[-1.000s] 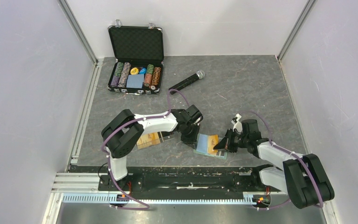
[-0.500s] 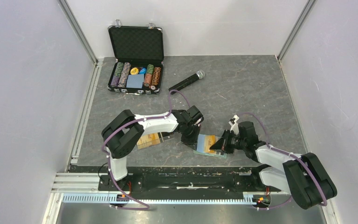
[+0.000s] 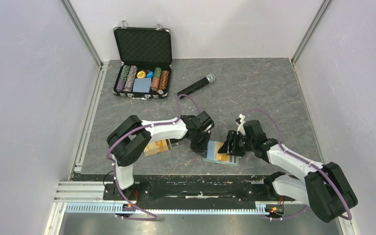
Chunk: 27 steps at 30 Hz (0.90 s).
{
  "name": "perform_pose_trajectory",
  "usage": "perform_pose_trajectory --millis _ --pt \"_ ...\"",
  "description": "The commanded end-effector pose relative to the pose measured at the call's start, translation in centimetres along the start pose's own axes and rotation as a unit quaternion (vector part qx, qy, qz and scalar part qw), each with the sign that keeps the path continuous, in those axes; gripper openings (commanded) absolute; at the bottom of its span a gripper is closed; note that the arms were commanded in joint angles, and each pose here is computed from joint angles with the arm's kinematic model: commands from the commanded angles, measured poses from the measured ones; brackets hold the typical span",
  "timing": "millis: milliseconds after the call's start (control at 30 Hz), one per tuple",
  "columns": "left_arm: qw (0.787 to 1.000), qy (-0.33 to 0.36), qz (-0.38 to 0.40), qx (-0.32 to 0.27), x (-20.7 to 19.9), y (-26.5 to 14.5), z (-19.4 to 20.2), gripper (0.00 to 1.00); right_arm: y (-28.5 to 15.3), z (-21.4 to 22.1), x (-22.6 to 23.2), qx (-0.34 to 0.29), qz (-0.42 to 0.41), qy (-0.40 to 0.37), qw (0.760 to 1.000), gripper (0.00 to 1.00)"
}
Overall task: Put the credit cards into the card holder
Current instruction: Insert the credit card into the card holder.
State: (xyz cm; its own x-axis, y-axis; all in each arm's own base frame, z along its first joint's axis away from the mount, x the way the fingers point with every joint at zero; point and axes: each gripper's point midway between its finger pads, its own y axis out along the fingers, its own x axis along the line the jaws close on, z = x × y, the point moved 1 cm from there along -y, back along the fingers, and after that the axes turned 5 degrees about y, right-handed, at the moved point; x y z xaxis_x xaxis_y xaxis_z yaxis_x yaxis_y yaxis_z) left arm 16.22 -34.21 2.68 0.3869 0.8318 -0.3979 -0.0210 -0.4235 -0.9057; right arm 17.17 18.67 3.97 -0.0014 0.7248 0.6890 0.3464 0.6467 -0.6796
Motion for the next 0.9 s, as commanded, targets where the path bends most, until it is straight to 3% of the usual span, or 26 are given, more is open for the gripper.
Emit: perform_pose_trajectory --millis 0,233,633,867 --pt "1.0 -0.003 0.001 -0.002 -0.7 0.1 -0.5 0.02 -1.3 -0.3 -1.9 0.004 0.081 -0.039 0.996 0.53" --pt "1.0 -0.001 0.005 -0.003 -1.1 0.1 -0.8 0.02 -1.5 0.2 -2.1 0.012 0.086 -0.047 0.995 0.55" --pt "1.0 0.002 0.008 0.001 -1.3 0.3 -0.7 0.02 0.8 1.2 -0.2 0.039 0.021 -0.026 0.999 0.43" --pt "1.0 0.007 0.002 -0.002 -1.3 -0.1 -0.9 0.02 1.6 0.3 2.5 0.04 -0.016 -0.043 0.998 0.41"
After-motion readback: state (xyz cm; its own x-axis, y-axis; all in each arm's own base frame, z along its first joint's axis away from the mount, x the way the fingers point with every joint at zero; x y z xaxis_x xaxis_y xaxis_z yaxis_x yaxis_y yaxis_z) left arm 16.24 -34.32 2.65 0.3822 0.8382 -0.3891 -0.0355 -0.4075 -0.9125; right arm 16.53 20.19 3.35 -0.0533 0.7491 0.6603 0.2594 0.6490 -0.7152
